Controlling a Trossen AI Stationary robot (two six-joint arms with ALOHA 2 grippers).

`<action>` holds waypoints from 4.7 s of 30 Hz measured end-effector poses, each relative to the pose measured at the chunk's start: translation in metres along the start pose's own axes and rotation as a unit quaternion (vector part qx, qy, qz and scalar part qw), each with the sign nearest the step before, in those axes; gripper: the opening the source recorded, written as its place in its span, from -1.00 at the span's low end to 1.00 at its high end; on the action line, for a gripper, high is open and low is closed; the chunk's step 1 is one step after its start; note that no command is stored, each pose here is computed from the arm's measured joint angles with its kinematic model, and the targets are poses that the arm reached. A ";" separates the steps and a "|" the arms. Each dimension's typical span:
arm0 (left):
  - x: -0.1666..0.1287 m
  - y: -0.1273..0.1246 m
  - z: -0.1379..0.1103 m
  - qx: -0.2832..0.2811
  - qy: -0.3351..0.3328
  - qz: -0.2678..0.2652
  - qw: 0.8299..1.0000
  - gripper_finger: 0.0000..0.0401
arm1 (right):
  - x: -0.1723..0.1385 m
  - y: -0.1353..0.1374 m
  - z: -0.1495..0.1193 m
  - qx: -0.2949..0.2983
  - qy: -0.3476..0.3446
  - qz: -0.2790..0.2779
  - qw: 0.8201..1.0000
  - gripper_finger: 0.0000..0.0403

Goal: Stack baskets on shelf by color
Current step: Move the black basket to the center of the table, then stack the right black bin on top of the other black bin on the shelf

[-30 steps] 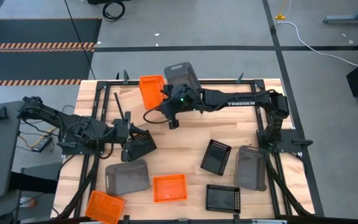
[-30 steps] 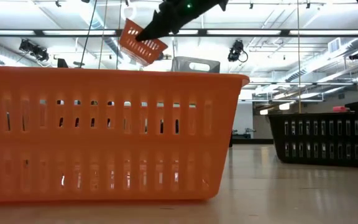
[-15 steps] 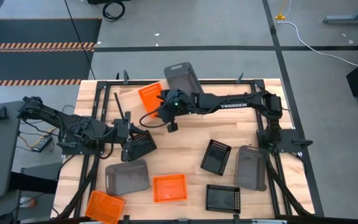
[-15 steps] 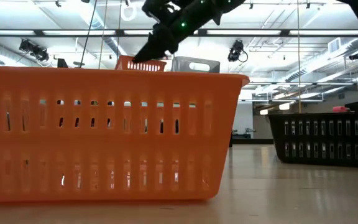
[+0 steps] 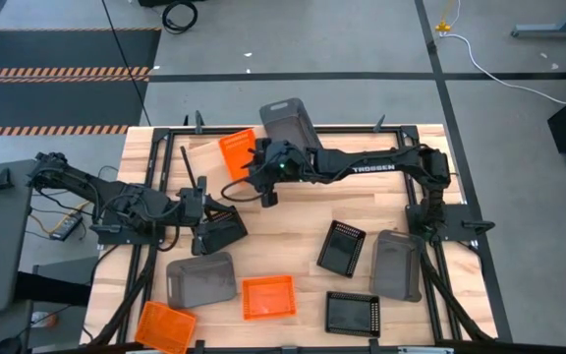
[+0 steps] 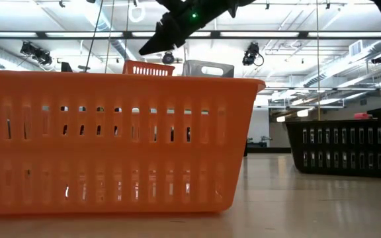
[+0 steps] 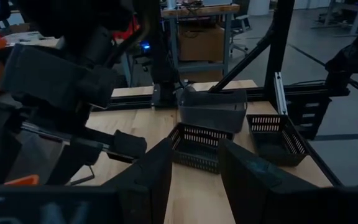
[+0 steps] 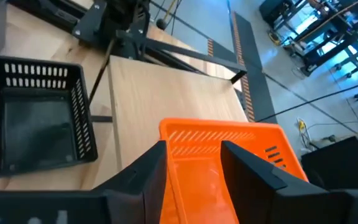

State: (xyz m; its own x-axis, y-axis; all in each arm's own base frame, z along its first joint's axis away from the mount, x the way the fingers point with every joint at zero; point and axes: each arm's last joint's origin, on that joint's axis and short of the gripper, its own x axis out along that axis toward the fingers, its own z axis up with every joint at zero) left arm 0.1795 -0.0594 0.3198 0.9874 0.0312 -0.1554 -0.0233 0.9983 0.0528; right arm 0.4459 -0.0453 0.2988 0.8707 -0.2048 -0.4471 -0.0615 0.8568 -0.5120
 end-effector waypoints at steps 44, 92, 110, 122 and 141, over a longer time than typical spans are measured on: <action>0.000 0.002 0.001 0.090 -0.003 0.026 0.996 -0.31 | -0.095 0.137 -0.009 0.292 0.401 0.162 0.853 -0.21; 0.004 0.015 0.009 0.080 -0.035 0.067 0.994 -0.26 | -0.112 0.243 -0.076 0.301 0.443 0.096 0.839 -0.11; 0.004 0.015 0.008 0.068 -0.033 0.066 0.995 -0.26 | -0.062 0.197 -0.067 0.152 0.272 0.132 0.941 -0.91; 0.004 0.015 0.008 0.068 -0.031 0.066 0.995 -0.26 | -0.028 0.148 -0.052 0.166 0.092 0.167 0.968 -0.92; 0.004 0.015 0.006 0.072 -0.022 0.065 0.995 -0.26 | -0.013 0.161 -0.047 0.174 0.032 0.165 0.970 -0.23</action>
State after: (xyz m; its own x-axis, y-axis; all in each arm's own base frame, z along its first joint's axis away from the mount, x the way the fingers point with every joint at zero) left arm 0.1842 -0.0446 0.3260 0.9834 0.1549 -0.0941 -0.1324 0.9686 0.2105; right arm 0.4016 0.0736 0.1881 0.7985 0.0876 -0.5956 -0.1534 0.9863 -0.0606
